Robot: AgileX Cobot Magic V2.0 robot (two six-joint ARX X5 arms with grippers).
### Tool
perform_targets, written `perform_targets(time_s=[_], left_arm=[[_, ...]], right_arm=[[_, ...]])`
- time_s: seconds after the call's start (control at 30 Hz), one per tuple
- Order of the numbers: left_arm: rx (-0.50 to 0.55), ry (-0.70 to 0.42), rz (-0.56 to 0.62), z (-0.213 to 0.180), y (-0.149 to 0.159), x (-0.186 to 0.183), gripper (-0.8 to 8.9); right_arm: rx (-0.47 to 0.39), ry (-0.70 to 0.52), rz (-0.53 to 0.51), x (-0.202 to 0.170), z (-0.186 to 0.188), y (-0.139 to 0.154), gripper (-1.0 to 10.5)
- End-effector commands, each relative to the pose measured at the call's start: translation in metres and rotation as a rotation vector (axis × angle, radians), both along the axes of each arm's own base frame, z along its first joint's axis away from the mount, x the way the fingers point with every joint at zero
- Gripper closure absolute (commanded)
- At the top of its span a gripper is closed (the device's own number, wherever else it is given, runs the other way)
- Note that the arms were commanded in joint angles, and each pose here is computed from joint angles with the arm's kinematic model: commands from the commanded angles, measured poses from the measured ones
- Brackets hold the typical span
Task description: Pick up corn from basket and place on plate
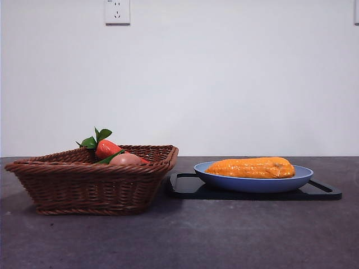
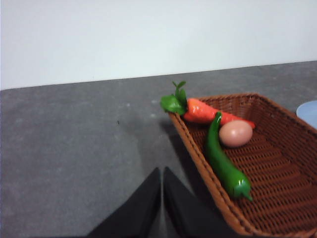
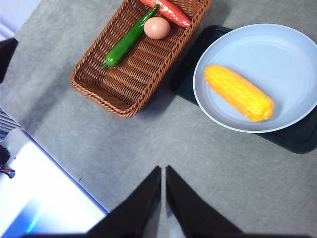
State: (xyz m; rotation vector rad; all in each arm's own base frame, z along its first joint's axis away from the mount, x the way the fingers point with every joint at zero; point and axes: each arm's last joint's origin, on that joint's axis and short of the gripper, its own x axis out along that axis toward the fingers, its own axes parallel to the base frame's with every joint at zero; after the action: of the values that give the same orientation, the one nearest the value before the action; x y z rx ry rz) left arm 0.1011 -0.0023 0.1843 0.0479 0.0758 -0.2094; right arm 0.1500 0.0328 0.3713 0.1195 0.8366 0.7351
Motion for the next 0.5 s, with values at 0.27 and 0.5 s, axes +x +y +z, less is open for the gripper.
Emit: perform_targets(time_s=[0.27,0.5], left_arm=[[-0.010,0.035,0.008,-0.025,0.000,-0.003,8.06],[-0.025,0.093,0.013,-0.036,0.000,-0.006,8.06]], right_arm=[[0.002,-0.004,0.005,0.002,0.001,0.001,9.5],[0.002,-0.003,0.005,0.002,0.001,0.001,9.5]])
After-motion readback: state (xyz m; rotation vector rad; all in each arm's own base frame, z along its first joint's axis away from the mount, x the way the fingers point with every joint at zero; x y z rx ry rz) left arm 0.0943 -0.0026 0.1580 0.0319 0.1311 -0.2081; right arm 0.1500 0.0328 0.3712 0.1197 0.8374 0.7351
